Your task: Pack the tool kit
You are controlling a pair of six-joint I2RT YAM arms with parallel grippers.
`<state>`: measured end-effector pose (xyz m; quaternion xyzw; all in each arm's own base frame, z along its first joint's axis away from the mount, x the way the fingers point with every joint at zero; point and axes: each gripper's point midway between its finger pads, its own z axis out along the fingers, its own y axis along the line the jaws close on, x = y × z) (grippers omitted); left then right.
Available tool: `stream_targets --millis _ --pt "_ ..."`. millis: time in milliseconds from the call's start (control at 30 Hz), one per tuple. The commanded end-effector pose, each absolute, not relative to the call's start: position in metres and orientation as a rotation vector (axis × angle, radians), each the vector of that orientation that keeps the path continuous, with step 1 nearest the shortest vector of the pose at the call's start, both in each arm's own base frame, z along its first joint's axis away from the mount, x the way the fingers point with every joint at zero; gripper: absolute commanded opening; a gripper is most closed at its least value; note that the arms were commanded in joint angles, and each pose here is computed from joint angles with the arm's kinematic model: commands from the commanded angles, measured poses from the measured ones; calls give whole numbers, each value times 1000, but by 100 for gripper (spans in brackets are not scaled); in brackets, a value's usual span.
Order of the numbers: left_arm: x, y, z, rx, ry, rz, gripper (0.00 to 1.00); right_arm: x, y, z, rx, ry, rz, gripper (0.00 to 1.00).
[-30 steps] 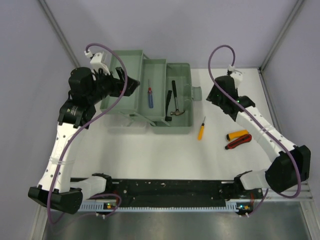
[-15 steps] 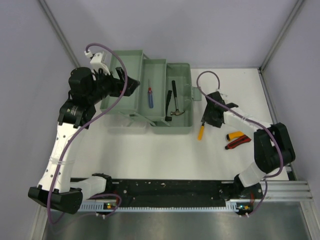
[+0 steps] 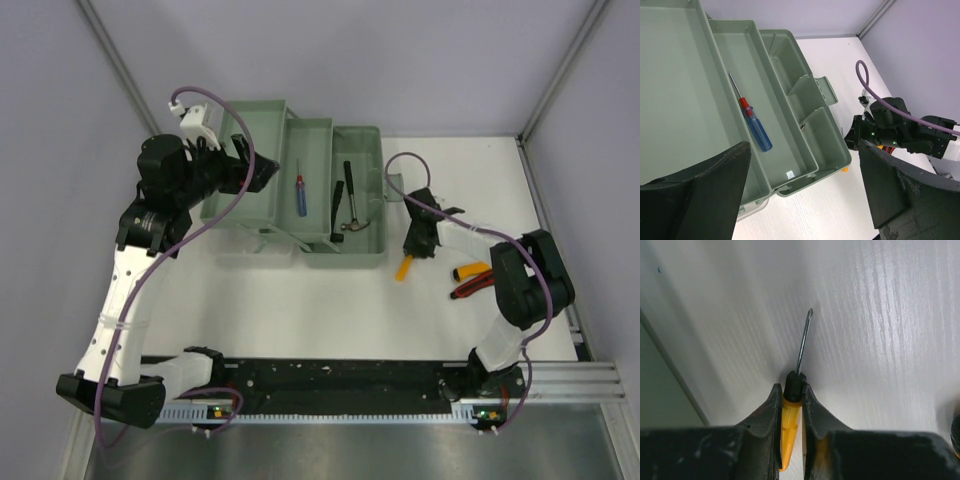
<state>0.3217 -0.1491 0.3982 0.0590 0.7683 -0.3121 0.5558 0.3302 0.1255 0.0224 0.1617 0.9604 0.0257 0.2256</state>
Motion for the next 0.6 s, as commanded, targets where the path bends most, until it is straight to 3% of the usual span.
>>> stream_targets --millis 0,300,567 --pt "321 -146 414 160 1760 -710 92 343 122 41 449 2576 40 0" --pt "321 -146 415 162 1758 -708 92 371 104 151 423 2303 6 0" --pt "321 -147 417 158 1748 -718 92 402 189 301 163 2011 194 0"
